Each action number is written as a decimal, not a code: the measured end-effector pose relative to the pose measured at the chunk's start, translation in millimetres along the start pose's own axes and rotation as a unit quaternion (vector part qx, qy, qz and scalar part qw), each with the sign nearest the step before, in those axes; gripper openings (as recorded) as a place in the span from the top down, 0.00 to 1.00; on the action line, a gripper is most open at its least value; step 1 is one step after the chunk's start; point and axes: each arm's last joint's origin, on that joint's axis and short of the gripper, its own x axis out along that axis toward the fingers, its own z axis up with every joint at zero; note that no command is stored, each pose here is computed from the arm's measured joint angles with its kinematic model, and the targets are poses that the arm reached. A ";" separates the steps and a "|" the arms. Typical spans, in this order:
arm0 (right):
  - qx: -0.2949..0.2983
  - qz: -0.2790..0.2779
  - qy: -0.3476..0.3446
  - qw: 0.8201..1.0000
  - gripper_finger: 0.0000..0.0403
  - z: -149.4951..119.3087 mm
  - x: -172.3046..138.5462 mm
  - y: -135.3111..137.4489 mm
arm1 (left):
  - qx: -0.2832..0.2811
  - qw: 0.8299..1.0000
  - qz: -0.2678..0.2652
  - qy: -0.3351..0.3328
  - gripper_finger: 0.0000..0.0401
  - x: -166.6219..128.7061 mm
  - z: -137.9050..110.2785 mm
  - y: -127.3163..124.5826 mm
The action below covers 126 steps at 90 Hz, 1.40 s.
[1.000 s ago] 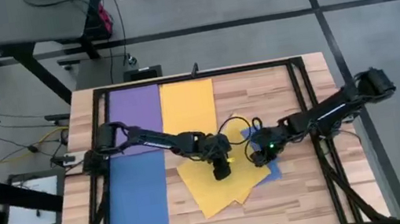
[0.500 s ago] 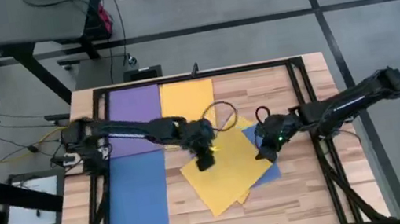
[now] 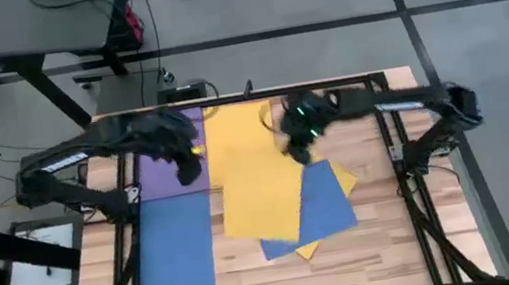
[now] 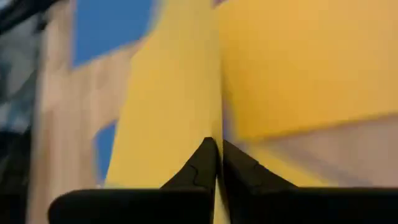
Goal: Organize paper
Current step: Stack the yellow paper on top of the yellow paper
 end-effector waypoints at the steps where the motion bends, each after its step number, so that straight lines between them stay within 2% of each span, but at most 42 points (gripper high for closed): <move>1: 0.001 -0.003 -0.003 1.000 1.00 4.3 1.4 -3.9 | 0.001 1.000 0.003 -0.001 0.80 -0.8 -0.4 1.7; 13: 0.020 -0.035 -0.024 0.999 1.00 49.5 21.8 -48.6 | 0.029 0.999 0.026 -0.004 0.80 -7.7 -3.6 17.9; 19: 0.043 -0.048 -0.026 0.998 1.00 63.6 34.4 -72.0 | 0.045 0.998 0.035 0.003 0.80 -7.6 -4.1 23.7; 27: 0.097 -0.068 -0.023 0.993 1.00 73.8 53.4 -102.3 | 0.066 0.997 0.044 0.017 0.80 -6.9 -5.6 29.7; 37: 0.168 -0.090 -0.005 0.982 1.00 74.1 75.2 -133.3 | 0.080 0.995 0.051 0.017 0.80 -7.8 -5.4 34.6; 47: 0.175 -0.092 0.005 0.980 1.00 73.6 92.0 -145.8 | 0.094 0.994 0.051 0.017 0.80 -7.5 -5.0 35.2; 64: 0.161 -0.095 0.021 0.982 1.00 73.6 97.0 -150.8 | 0.108 0.993 0.050 0.018 0.80 -7.6 -5.2 35.1; 91: 0.020 -0.098 0.095 0.991 1.00 60.2 92.2 -158.8 | 0.085 0.993 0.084 0.011 0.80 -8.6 -3.1 46.8; 115: -0.137 -0.093 0.063 0.984 1.00 70.2 95.8 -155.5 | 0.075 0.993 0.094 0.011 0.80 -9.5 -3.0 53.8; 126: -0.156 -0.088 0.069 0.981 1.00 69.3 96.5 -153.8 | 0.068 0.993 0.096 0.011 0.80 -9.7 -3.1 55.4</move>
